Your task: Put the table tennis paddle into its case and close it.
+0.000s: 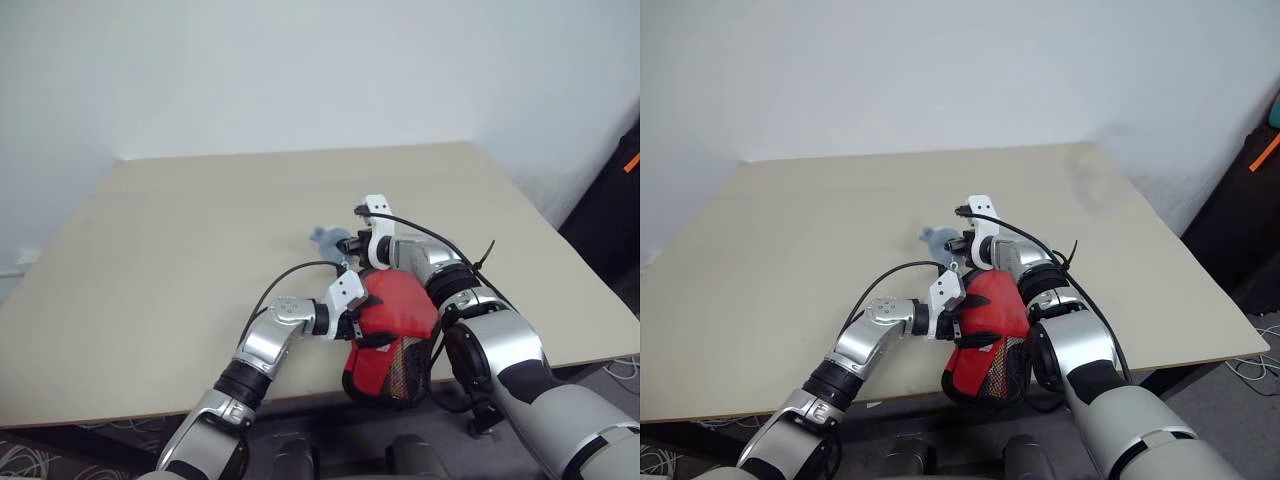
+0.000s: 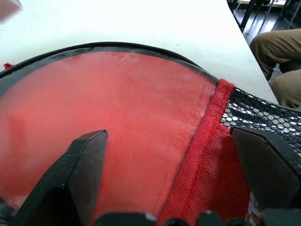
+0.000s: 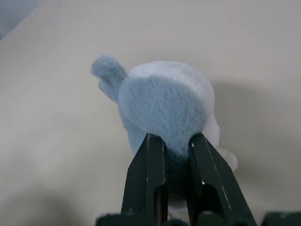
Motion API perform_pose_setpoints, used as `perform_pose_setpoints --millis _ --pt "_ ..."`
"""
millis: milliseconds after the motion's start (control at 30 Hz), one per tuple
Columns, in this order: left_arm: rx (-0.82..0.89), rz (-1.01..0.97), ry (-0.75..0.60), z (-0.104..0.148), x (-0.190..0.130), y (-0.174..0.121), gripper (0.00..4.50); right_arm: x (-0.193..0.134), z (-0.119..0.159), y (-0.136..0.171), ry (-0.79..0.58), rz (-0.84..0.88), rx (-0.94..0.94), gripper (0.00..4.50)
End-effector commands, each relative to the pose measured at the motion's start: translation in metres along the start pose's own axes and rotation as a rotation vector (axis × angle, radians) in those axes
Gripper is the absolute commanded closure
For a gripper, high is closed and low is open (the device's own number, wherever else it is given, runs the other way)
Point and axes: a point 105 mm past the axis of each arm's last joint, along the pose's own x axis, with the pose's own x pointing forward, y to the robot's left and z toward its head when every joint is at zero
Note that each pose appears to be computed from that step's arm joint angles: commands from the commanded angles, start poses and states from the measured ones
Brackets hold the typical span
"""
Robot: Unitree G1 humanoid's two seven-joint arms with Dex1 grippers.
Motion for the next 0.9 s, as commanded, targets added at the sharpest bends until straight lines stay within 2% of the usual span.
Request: perform_pose_setpoints --millis 33,233,333,633,900 --pt "-0.121 0.027 0.143 -0.041 -0.003 0.001 0.0 -0.012 0.038 -0.02 -0.177 -0.132 0.001 4.42" --pt "-0.123 0.035 0.147 -0.04 -0.002 0.005 0.0 -0.029 0.035 -0.061 -0.233 -0.323 0.046 4.42" --pt "-0.132 0.037 0.149 -0.04 -0.001 0.005 0.0 -0.048 0.033 -0.091 -0.28 -0.438 0.088 4.42" --pt "-0.121 0.014 0.17 -0.043 -0.001 0.001 0.0 -0.104 0.027 -0.143 -0.396 -0.632 0.148 4.43" --pt "-0.118 -0.016 0.185 -0.044 0.003 -0.002 0.0 -0.174 -0.008 -0.172 -0.464 -0.795 0.277 4.43"
